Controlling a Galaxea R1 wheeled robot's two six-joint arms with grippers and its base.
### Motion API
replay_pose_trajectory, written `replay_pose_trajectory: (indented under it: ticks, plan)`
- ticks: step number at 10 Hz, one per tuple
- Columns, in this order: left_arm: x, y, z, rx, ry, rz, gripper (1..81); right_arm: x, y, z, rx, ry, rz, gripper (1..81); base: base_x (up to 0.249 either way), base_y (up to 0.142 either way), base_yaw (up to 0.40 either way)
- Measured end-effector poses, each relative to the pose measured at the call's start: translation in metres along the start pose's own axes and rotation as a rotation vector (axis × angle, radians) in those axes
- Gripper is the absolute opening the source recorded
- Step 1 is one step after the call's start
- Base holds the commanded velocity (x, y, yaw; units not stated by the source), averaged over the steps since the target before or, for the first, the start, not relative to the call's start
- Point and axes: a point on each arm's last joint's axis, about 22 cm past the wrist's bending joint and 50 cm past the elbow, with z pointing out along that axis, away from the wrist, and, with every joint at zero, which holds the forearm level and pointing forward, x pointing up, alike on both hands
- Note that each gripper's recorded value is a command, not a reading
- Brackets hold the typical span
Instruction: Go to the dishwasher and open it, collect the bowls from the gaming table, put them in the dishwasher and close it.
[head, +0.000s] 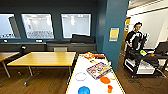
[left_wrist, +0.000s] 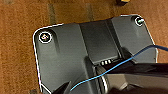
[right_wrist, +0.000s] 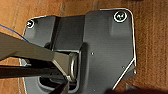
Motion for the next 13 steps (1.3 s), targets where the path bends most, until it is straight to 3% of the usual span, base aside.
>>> replay_pose_trajectory:
  ticks: [3, 6, 9, 11, 13]
  plan:
    - [0.0, 0.001, 0.0, -0.001, 0.0, 0.0, 81.1, 0.008, -0.005, -0.016, 0.089, 0.034, 0.015, 81.1, 0.0, 0.0, 0.0]
    - [0.0, 0.005, 0.001, -0.006, 0.001, 0.0, 81.1, 0.027, -0.002, -0.057, 0.193, 0.091, 0.041, 81.1, 0.0, 0.0, 0.0]
    - [-0.001, 0.005, 0.001, -0.007, 0.0, -0.001, 81.1, 0.044, 0.035, -0.127, 0.233, 0.155, 0.072, 81.1, 0.0, 0.0, 0.0]
    - [-0.018, 0.007, 0.003, -0.013, -0.036, -0.013, 81.1, 0.048, 0.054, -0.186, 0.254, 0.171, 0.105, 81.1, 0.0, 0.0, 0.0]
    - [-0.034, 0.011, 0.005, -0.021, -0.077, -0.026, 81.1, 0.055, 0.076, -0.247, 0.244, 0.183, 0.138, 81.1, 0.0, 0.0, 0.0]
